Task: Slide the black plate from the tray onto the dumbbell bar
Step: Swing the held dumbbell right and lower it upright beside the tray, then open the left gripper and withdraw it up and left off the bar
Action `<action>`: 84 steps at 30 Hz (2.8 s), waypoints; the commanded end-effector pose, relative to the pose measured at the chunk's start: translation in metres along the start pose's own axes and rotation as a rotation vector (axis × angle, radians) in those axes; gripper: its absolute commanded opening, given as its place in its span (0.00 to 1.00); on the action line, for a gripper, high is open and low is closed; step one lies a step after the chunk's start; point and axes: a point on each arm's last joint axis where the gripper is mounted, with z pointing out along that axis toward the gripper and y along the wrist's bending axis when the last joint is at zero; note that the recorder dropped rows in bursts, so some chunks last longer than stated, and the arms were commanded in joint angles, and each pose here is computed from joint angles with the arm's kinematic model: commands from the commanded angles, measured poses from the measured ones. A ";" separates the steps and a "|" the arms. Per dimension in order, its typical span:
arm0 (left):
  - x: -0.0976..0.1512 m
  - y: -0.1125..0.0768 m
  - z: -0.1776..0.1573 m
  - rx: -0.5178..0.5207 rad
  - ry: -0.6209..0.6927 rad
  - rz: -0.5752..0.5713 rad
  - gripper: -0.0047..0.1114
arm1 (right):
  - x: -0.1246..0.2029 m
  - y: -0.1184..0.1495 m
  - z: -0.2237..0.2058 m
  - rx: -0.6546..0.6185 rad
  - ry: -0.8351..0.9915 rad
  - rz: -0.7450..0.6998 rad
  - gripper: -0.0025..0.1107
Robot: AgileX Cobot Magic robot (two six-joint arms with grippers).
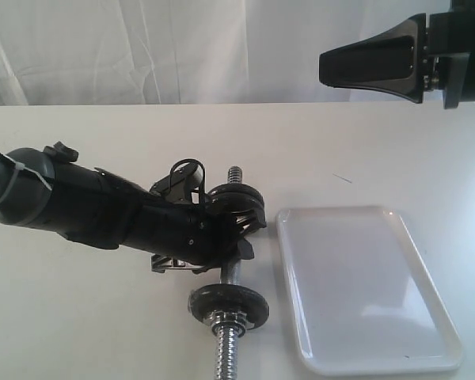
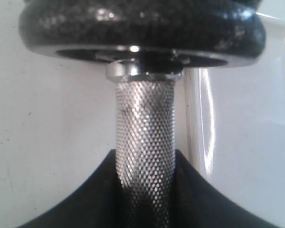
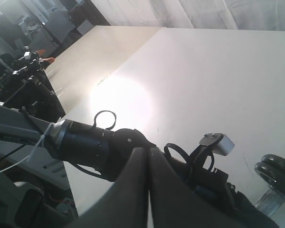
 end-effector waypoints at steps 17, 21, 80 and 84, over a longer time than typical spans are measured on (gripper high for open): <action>-0.009 -0.028 -0.023 0.110 -0.034 0.019 0.23 | 0.000 0.002 -0.001 -0.007 -0.013 0.004 0.02; -0.009 -0.028 -0.023 0.110 -0.034 0.019 0.35 | 0.000 0.002 -0.001 -0.007 -0.013 0.004 0.02; -0.025 -0.045 -0.092 0.136 -0.074 0.495 0.04 | 0.000 0.002 -0.001 -0.007 -0.013 0.004 0.02; -0.035 -0.035 -0.117 0.139 -0.032 0.524 0.04 | 0.000 0.001 -0.001 -0.006 -0.011 0.004 0.02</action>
